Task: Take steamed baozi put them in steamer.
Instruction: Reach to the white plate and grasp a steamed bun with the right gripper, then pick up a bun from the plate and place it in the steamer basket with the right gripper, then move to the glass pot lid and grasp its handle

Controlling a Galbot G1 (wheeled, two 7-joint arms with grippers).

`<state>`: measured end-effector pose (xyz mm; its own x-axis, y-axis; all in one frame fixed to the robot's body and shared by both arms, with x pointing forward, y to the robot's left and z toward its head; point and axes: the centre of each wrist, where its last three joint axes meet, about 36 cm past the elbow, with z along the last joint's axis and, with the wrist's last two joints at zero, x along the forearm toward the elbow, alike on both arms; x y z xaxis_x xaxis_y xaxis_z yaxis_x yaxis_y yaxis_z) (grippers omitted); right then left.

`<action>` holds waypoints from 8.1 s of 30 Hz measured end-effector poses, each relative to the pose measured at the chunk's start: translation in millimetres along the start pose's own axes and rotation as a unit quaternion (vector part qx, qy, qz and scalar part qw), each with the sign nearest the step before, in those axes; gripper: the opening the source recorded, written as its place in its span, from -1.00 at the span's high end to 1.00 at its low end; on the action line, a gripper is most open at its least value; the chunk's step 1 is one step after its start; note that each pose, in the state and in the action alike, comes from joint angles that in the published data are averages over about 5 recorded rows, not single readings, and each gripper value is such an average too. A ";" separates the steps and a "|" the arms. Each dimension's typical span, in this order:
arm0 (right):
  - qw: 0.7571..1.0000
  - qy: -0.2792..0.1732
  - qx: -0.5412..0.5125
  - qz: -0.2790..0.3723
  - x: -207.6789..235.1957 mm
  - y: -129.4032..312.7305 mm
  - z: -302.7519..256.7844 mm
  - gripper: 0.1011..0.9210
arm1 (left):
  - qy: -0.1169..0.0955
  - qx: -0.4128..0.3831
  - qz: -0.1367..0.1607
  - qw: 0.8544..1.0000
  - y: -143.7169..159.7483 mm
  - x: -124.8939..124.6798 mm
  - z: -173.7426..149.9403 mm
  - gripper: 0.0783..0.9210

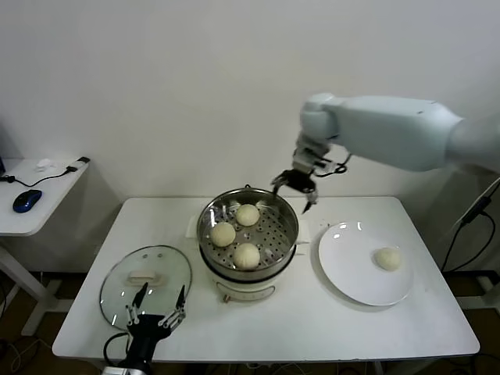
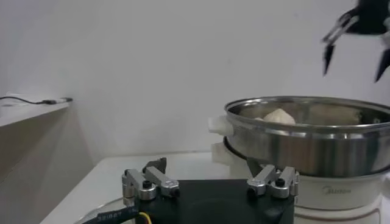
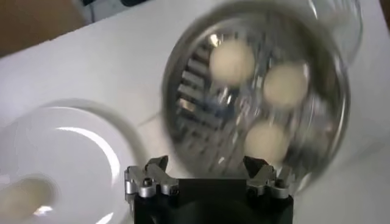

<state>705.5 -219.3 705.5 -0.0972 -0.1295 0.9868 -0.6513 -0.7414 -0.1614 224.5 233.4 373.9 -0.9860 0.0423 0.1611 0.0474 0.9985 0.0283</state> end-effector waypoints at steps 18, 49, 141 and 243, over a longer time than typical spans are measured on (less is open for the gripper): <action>0.933 0.029 -0.358 -0.015 -111.6 221.6 119.9 -0.76 | -0.003 0.004 0.001 1.000 -6.8 0.1 -4.3 -0.77; 0.894 0.041 -0.446 -0.017 -201.9 256.6 138.6 -0.42 | -0.004 0.007 -0.002 1.000 -7.2 2.4 -5.0 -0.77; 0.796 -0.172 -0.451 0.364 -46.2 -9.9 -32.8 -0.76 | -0.026 0.004 -0.005 1.000 -2.0 -4.9 -18.7 -0.77; 0.338 -0.148 -0.750 0.549 -387.7 434.8 -248.8 -0.76 | -0.011 -0.713 -0.088 0.695 129.3 -124.7 149.8 0.77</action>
<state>272.8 -327.6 255.8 -0.9651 -0.0095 0.2618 -0.0154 0.9997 -0.0204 329.6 362.6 209.7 -0.9980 -0.0606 0.0168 0.0205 -0.0623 0.9978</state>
